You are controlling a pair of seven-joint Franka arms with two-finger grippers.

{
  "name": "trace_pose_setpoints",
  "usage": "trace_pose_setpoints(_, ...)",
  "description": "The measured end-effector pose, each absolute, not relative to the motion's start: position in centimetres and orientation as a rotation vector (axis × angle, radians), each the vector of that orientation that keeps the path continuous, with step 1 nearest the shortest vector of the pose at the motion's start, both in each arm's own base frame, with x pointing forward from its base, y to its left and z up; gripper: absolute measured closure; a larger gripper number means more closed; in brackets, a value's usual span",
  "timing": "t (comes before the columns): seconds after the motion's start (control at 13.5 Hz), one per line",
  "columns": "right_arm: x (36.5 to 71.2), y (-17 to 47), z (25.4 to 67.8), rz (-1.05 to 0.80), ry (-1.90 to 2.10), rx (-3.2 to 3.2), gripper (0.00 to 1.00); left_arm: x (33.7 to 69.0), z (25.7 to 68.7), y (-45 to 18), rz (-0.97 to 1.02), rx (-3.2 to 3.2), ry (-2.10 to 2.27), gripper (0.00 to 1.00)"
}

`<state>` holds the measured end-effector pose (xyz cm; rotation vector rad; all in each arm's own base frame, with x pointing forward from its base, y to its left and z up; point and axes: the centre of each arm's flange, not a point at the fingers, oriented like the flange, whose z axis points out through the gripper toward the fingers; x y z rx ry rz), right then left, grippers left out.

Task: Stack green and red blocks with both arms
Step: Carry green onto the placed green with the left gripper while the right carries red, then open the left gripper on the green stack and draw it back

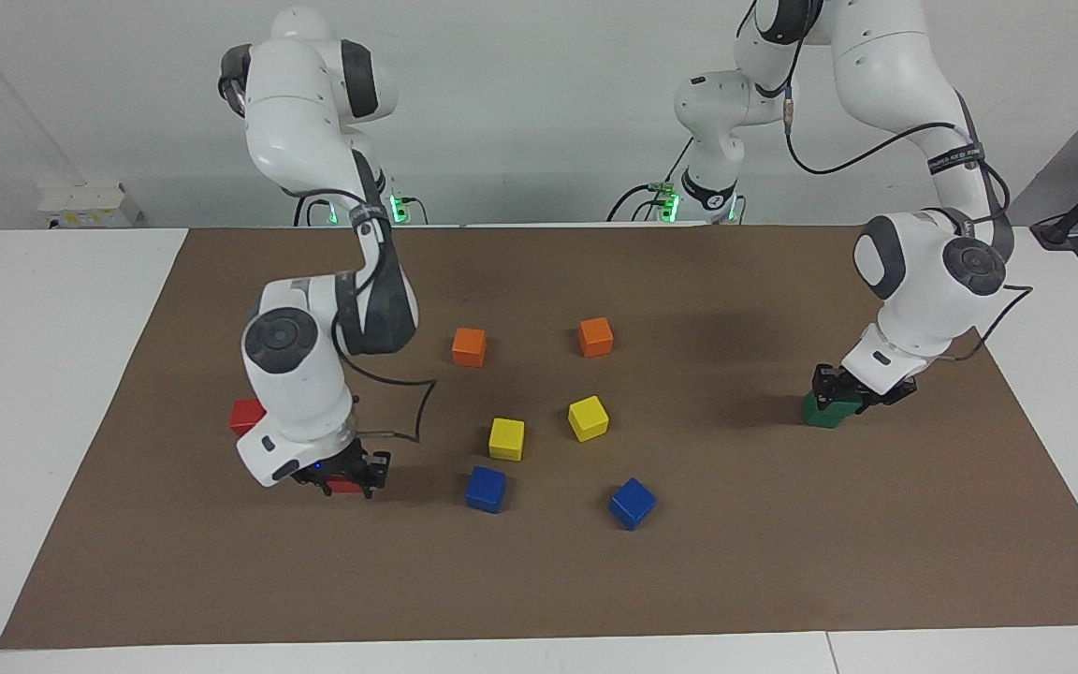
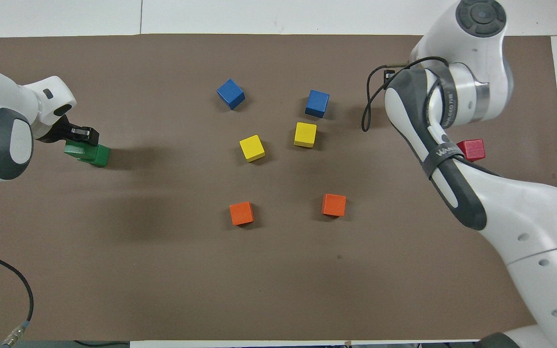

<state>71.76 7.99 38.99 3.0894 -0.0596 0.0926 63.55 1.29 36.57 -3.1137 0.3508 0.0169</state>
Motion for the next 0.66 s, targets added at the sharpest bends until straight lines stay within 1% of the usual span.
trace_pose_setpoints(0.15,68.4,2.9,40.2,0.063,0.017,3.097,0.44,63.4,36.3,1.9,0.018,-3.113,0.348,0.45)
trace_pose_setpoints(0.22,66.7,0.3,40.0,0.067,0.052,3.1,0.44,63.4,36.2,1.9,0.016,-3.113,0.348,0.45)
trace_pose_setpoints(0.44,62.4,-6.4,37.0,0.117,0.102,3.098,0.44,63.5,36.2,1.8,-0.009,-3.112,0.35,0.45)
trace_pose_setpoints(0.52,61.7,-7.2,36.2,0.13,0.091,3.097,0.44,63.5,36.0,1.7,-0.017,-3.111,0.352,0.39)
trace_pose_setpoints(0.59,61.4,-7.5,35.7,0.133,0.078,3.099,0.44,63.3,35.6,1.7,-0.016,-3.112,0.355,0.3)
trace_pose_setpoints(0.66,61.3,-7.5,35.4,0.129,0.054,3.101,0.44,63.1,35.3,1.6,-0.007,-3.113,0.357,0.16)
